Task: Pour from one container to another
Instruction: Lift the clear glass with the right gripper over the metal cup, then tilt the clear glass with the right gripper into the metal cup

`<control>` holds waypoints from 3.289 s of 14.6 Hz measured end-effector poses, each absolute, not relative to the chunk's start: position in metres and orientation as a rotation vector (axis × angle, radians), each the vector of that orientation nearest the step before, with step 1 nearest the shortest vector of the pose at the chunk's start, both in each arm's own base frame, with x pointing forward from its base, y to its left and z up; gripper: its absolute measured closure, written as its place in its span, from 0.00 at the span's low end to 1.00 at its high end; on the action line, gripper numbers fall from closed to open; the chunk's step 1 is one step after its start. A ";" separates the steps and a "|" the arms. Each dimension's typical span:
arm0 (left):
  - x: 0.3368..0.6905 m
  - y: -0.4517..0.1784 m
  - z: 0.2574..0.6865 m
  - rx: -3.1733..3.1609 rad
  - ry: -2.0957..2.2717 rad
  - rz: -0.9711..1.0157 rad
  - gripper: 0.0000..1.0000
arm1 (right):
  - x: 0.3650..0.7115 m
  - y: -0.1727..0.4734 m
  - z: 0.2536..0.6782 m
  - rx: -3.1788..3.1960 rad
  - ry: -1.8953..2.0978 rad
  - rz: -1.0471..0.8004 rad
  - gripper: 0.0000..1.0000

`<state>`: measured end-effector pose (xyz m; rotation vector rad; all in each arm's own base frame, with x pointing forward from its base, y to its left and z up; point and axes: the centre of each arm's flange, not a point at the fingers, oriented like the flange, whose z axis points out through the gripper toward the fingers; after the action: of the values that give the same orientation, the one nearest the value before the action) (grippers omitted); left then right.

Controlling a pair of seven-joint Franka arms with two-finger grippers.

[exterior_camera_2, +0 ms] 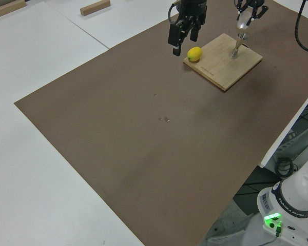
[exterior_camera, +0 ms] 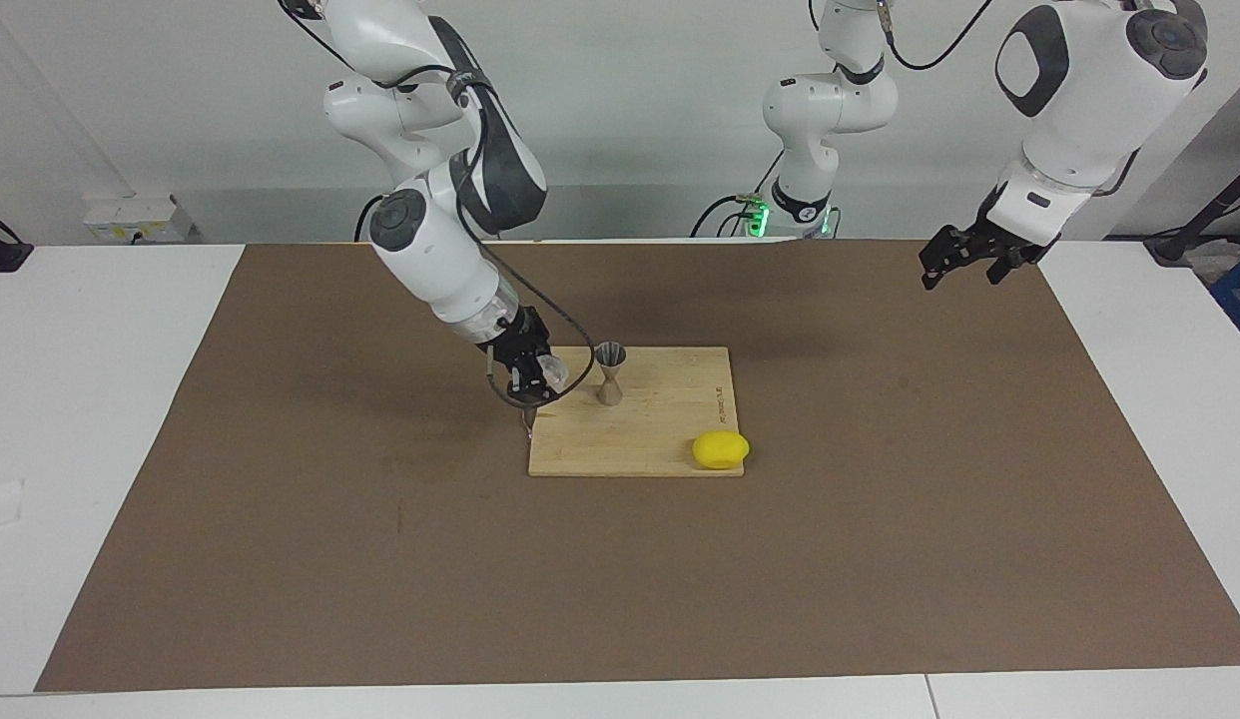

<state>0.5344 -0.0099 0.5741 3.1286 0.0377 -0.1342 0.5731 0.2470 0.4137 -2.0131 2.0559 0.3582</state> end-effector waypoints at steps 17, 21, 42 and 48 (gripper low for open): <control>0.534 -0.010 0.574 3.129 0.038 -0.134 0.00 | 0.538 0.329 0.418 -2.526 1.819 -0.078 0.49; 0.534 -0.010 0.574 3.129 0.038 -0.134 0.00 | 0.528 0.345 0.420 -2.582 1.772 -0.112 0.49; 0.534 -0.010 0.574 3.129 0.038 -0.134 0.00 | 0.515 0.360 0.423 -2.682 1.700 -0.316 0.49; 0.534 -0.010 0.574 3.129 0.038 -0.134 0.00 | 0.528 0.339 0.420 -2.589 1.820 -0.169 0.49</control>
<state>0.5344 -0.0099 0.5741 3.1286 0.0377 -0.1342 0.5276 0.3386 0.4198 -2.5890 1.8201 -0.1689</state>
